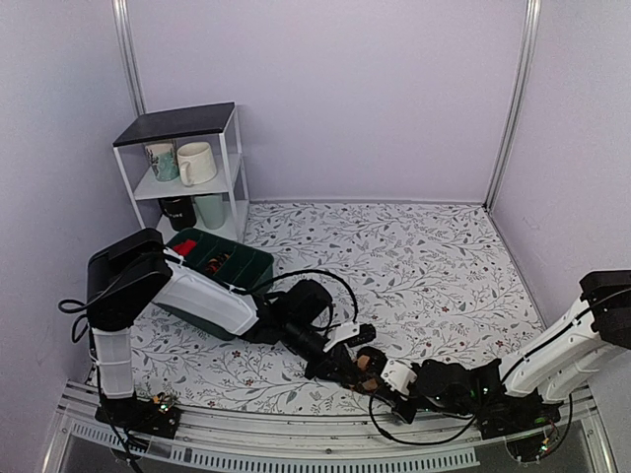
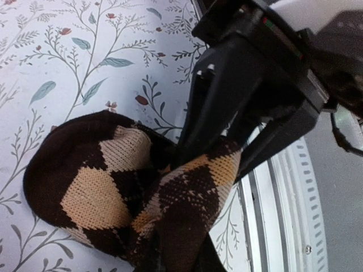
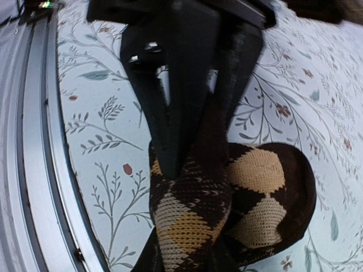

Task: Roll the socks
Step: Roll the sock at the center of the board.

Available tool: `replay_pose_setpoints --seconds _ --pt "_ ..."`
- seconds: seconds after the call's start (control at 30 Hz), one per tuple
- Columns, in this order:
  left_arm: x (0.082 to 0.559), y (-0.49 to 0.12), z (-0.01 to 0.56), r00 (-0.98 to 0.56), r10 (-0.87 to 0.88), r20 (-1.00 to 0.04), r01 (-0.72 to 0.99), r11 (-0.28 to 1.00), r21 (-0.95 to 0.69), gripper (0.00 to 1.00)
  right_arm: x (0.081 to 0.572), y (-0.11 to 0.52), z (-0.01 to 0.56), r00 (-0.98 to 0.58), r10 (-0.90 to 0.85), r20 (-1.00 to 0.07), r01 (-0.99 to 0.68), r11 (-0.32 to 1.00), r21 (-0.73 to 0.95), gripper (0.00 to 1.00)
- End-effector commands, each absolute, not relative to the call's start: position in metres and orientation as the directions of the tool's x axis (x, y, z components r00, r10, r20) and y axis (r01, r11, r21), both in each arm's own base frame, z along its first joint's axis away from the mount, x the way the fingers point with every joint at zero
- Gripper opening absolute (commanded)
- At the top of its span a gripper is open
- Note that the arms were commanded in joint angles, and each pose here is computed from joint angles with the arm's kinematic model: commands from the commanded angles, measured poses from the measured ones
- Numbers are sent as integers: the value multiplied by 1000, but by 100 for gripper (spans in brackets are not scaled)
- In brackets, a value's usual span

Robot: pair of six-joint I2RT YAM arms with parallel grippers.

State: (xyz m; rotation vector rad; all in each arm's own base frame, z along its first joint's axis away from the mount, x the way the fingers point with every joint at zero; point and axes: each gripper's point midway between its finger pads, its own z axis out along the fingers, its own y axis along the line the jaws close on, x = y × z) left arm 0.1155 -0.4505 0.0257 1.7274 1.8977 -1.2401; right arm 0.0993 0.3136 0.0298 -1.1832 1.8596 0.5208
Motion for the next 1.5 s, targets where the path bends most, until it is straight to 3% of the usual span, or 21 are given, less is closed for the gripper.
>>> replay_pose_setpoints --seconds 0.0,0.03,0.1,0.23,0.27,0.37,0.47,0.57,0.93,1.47 --pt "99 -386 -60 -331 855 -399 879 125 -461 0 101 311 24 -248 -512 -822 -859 509 -57 6" --pt "101 -388 -59 -328 851 -409 884 125 -450 0 102 309 22 -268 -508 -819 -853 520 -43 3" --pt "110 -395 -53 -318 834 -451 905 126 -407 18 101 304 19 -315 -493 -811 -841 541 -2 2" --pt "133 -415 -17 -257 754 -605 955 105 -276 20 100 289 9 -412 -456 -789 -806 586 82 2" --pt "140 -422 6 -226 708 -669 969 95 -227 21 99 287 7 -433 -447 -783 -798 594 102 2" --pt "142 -432 64 -84 555 -827 996 32 -79 40 98 281 1 -486 -431 -760 -778 610 151 2" --pt "130 -426 101 86 422 -903 996 -34 79 45 97 279 -6 -536 -426 -729 -762 615 201 2" --pt "118 -414 102 192 375 -907 981 -93 170 49 93 280 -13 -579 -431 -693 -751 614 245 2" --pt "110 -423 80 288 330 -899 954 -176 242 53 86 281 -25 -622 -448 -642 -737 611 288 2" --pt "117 -440 64 319 353 -879 945 -183 270 55 86 281 -27 -630 -453 -631 -736 608 298 1"
